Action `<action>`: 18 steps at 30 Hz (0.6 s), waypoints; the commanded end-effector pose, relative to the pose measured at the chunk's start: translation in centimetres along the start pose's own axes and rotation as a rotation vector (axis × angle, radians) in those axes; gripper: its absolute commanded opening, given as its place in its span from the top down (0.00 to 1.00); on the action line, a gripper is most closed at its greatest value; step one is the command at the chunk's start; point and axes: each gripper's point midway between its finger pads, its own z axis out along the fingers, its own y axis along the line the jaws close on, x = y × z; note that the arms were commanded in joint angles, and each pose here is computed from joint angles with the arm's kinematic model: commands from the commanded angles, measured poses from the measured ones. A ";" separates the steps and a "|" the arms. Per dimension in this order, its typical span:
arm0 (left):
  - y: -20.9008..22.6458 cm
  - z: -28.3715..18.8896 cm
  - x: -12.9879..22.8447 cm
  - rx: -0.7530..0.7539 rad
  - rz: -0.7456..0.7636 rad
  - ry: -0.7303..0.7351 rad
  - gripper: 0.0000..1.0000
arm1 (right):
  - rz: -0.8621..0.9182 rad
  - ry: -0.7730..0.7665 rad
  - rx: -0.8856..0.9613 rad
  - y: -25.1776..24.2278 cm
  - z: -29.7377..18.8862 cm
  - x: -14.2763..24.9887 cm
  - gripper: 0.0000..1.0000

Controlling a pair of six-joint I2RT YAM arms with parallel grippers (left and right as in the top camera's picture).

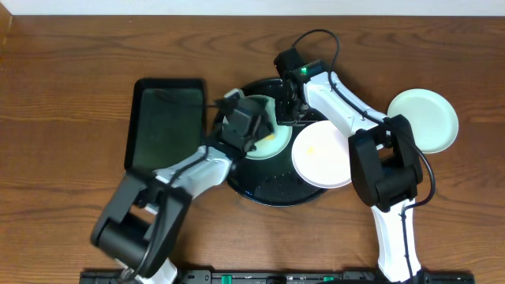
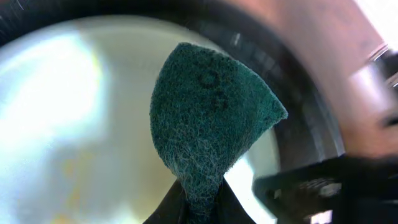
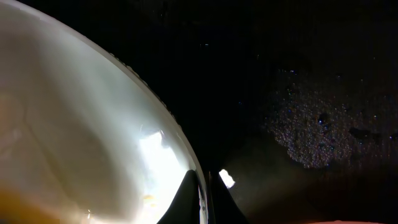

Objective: Clean dirty plates on tray and stack at the side
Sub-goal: 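Scrub the mint-green plate with the sponge while the right gripper holds it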

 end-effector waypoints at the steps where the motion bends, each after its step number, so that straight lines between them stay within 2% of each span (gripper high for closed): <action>1: 1.5 1.1 0.7 -0.041 -0.028 0.014 0.92 | -0.011 -0.023 0.083 -1.4 1.2 -0.3 0.99; 7: 4.7 1.1 0.1 -0.180 -0.007 -0.034 0.92 | -0.019 -0.020 0.085 -1.5 1.2 -0.2 0.99; 12: 8.8 -0.2 -0.6 -0.388 0.159 -0.078 0.92 | -0.026 -0.015 0.087 -1.5 1.2 -0.1 0.99; 18: 12.9 -3.1 -3.1 -0.655 0.314 -0.198 0.92 | -0.028 -0.015 0.095 -1.7 1.2 -0.1 0.99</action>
